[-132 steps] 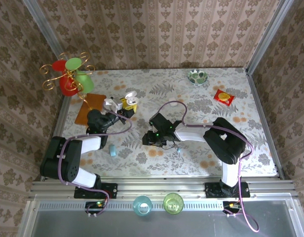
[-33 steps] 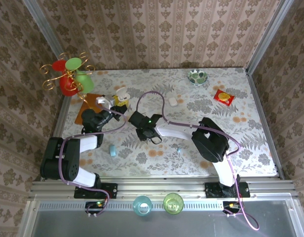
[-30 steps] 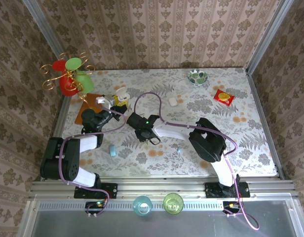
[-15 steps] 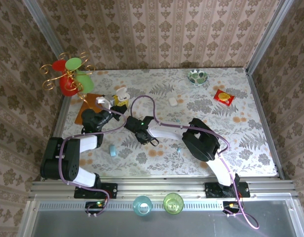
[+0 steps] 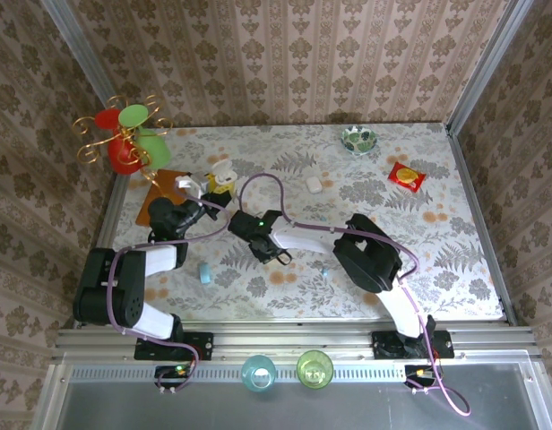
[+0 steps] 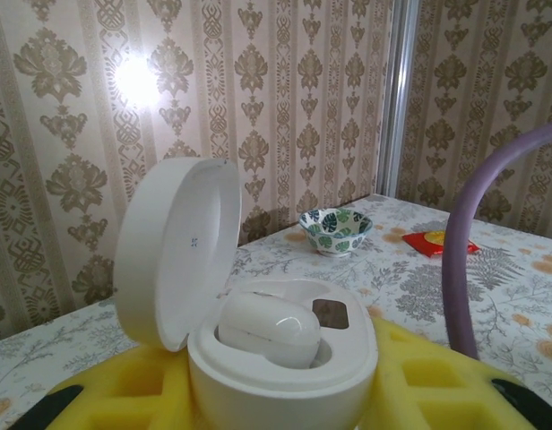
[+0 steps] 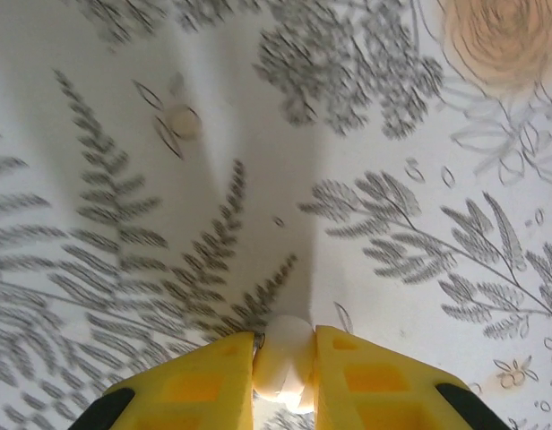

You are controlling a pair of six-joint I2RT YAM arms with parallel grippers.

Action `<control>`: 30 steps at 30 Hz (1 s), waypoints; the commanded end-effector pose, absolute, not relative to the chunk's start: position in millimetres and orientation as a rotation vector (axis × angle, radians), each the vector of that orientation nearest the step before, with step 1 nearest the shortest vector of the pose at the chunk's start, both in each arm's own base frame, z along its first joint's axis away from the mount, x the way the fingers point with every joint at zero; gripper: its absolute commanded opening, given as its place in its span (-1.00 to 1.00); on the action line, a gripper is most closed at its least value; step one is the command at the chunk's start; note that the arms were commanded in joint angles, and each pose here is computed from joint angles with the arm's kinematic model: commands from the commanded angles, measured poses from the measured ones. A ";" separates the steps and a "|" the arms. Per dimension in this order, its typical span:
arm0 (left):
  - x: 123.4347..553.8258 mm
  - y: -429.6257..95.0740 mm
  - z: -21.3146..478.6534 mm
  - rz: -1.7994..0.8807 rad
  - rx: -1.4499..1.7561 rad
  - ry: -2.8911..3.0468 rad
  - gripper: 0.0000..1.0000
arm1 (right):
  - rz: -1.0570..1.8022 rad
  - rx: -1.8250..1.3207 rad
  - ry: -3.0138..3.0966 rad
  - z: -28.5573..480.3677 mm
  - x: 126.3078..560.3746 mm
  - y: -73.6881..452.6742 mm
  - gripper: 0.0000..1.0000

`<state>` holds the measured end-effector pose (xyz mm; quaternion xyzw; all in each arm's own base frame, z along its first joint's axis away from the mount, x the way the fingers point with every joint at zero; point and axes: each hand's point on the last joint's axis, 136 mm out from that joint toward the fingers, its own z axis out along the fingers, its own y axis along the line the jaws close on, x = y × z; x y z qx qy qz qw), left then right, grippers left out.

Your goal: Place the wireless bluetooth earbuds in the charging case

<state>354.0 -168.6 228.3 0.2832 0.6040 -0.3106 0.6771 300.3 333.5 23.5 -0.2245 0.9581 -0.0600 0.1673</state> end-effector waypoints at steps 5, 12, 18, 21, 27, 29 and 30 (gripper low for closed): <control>347.9 -173.7 239.2 -0.725 0.683 1.302 -0.45 | -0.163 -0.605 2.780 39.2 290.6 268.2 -0.55; 347.8 -175.7 240.3 -0.731 0.689 1.299 -0.45 | -0.202 -0.798 2.848 20.7 265.8 239.9 -0.49; 347.8 -174.3 242.0 -0.716 0.682 1.295 -0.46 | -0.236 -0.811 2.851 24.8 269.2 236.1 -0.38; 348.7 -172.6 241.2 -0.705 0.673 1.298 -0.46 | -0.305 -0.752 2.816 40.1 277.0 233.4 -0.25; 351.6 -170.6 239.4 -0.693 0.662 1.305 -0.46 | -0.488 -0.637 2.749 63.2 283.5 233.0 -0.24; 351.8 -170.7 239.6 -0.694 0.662 1.305 -0.46 | -0.545 -0.620 2.740 64.2 284.2 232.7 -0.24; 351.7 -170.8 239.9 -0.693 0.664 1.303 -0.46 | -0.561 -0.608 2.739 64.9 284.6 232.3 -0.25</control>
